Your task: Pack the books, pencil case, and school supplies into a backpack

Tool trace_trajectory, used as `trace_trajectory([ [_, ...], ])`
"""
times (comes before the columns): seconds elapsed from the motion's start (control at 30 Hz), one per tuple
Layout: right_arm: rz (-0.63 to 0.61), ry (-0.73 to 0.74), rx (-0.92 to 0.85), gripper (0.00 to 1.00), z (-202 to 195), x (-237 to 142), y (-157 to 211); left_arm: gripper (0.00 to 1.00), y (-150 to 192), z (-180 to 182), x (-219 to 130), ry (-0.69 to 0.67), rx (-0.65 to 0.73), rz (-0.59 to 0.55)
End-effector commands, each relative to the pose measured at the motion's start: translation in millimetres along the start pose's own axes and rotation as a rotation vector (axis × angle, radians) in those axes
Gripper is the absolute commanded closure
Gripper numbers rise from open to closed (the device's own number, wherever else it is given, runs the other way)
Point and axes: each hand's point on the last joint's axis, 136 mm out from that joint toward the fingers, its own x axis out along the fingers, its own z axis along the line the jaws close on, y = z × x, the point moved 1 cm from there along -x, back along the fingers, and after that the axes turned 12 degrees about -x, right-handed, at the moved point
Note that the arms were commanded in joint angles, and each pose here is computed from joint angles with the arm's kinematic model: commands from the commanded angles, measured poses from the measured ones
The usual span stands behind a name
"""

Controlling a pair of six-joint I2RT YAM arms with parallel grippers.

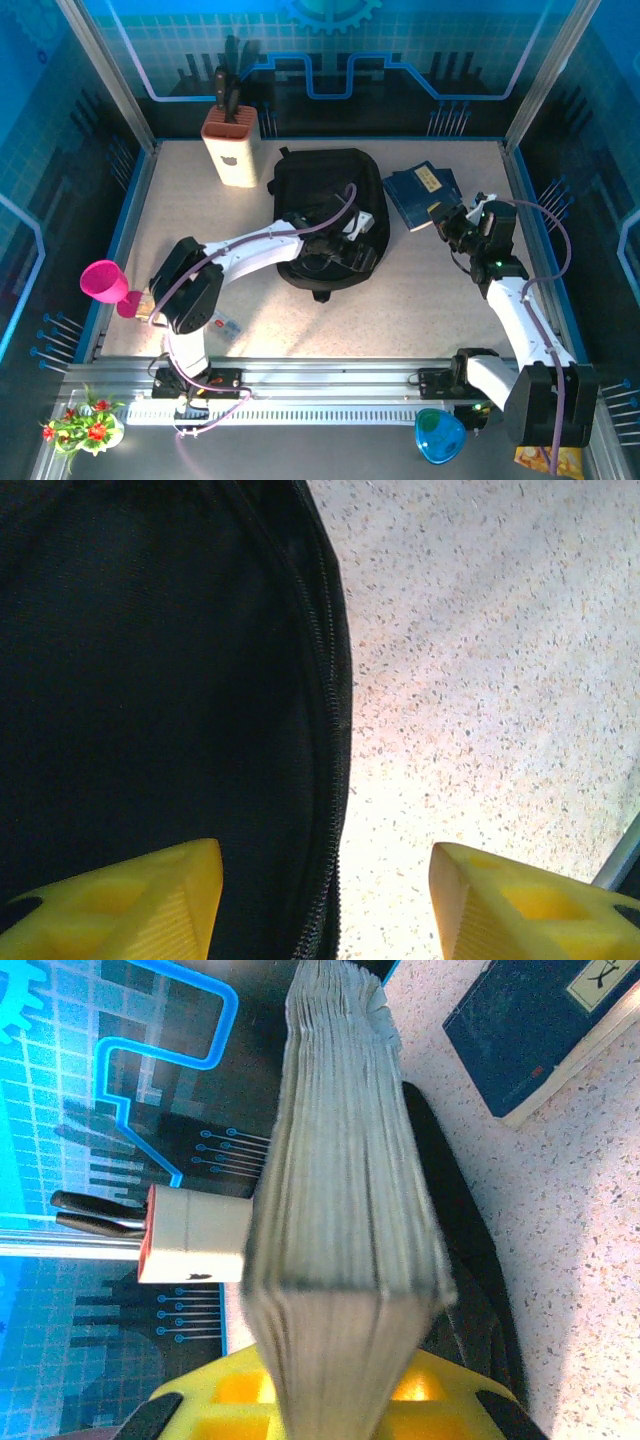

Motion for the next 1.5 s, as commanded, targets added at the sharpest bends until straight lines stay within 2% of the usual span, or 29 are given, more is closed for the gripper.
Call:
trace_trajectory([
  [0.0,-0.006,-0.046,0.002,0.89,5,0,-5,0.43,7,-9,6,0.031,0.040,0.058],
  [0.37,0.004,-0.044,0.031,0.89,-1,2,-4,0.56,5,4,19,-0.050,0.040,0.074],
  [0.6,-0.006,-0.037,0.043,0.89,-4,-1,-9,0.79,-2,6,14,-0.077,0.063,0.047],
  [0.7,-0.014,-0.030,0.043,0.89,-6,-4,-11,0.84,-7,3,7,-0.075,0.076,0.020],
  [0.8,-0.023,-0.023,0.040,0.89,-8,-7,-13,0.81,-9,-2,3,-0.053,0.090,0.010],
  [0.97,-0.022,-0.020,0.047,0.89,-11,-9,-13,0.65,2,1,14,-0.046,0.096,0.069],
  [1.2,-0.021,-0.027,0.059,0.89,-12,-9,-11,0.62,13,8,25,-0.067,0.088,0.130],
  [1.27,-0.020,-0.024,0.064,0.89,-14,-9,-11,0.63,14,9,27,-0.068,0.084,0.137],
  [1.47,-0.023,-0.027,0.068,0.89,-13,-12,-12,0.84,7,7,24,-0.072,0.094,0.095],
])
